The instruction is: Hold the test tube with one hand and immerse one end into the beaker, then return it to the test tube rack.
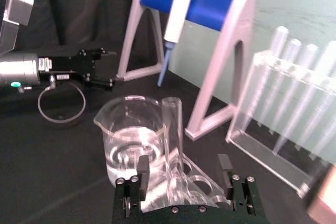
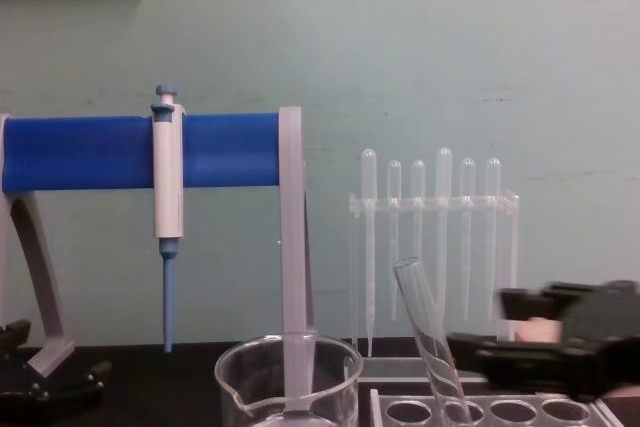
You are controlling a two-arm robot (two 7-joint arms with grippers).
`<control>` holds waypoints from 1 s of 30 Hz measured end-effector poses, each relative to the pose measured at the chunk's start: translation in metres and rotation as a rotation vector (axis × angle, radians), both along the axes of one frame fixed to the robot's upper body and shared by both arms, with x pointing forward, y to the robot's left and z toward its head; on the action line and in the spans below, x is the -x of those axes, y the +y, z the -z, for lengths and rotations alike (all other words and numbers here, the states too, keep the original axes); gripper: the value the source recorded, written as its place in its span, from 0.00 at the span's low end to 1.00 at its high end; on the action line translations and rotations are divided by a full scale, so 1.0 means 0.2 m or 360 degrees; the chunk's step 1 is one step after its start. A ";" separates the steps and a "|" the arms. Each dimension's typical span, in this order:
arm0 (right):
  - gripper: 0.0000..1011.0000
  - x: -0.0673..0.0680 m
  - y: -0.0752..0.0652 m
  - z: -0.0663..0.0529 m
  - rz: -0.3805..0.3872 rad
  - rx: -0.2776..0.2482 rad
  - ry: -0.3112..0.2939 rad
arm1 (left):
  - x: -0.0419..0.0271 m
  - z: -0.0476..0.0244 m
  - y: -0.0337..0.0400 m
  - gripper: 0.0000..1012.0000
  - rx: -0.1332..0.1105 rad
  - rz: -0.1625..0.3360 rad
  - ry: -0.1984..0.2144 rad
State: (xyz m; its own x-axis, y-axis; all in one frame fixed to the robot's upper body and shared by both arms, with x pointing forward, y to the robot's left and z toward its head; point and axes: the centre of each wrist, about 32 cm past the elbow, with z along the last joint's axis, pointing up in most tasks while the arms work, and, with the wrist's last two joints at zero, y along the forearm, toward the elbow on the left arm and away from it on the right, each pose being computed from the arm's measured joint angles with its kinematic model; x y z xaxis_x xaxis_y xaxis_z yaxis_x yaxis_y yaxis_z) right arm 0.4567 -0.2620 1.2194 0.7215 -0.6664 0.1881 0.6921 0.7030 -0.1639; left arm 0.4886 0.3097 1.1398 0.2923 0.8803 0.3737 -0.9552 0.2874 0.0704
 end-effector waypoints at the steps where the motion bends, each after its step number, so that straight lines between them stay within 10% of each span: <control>1: 0.80 0.02 -0.02 -0.01 0.0010 -0.0002 0.0000 | 0.000 0.000 0.000 0.99 0.0000 0.0000 0.0000; 8: 0.97 0.13 -0.18 -0.03 0.0210 -0.0023 -0.0024 | 0.000 0.000 0.000 0.99 0.0000 0.0000 0.0000; 19: 0.99 0.08 -0.22 0.25 0.0886 -0.0013 -0.0223 | 0.000 0.000 0.000 0.99 0.0000 0.0000 0.0000; 24: 0.99 0.06 -0.18 0.39 0.0960 0.0034 -0.0183 | 0.000 0.000 0.000 0.99 0.0000 0.0000 0.0000; 30: 0.99 0.04 -0.16 0.42 0.0922 0.0021 -0.0155 | 0.000 0.000 0.000 0.99 0.0000 0.0000 0.0000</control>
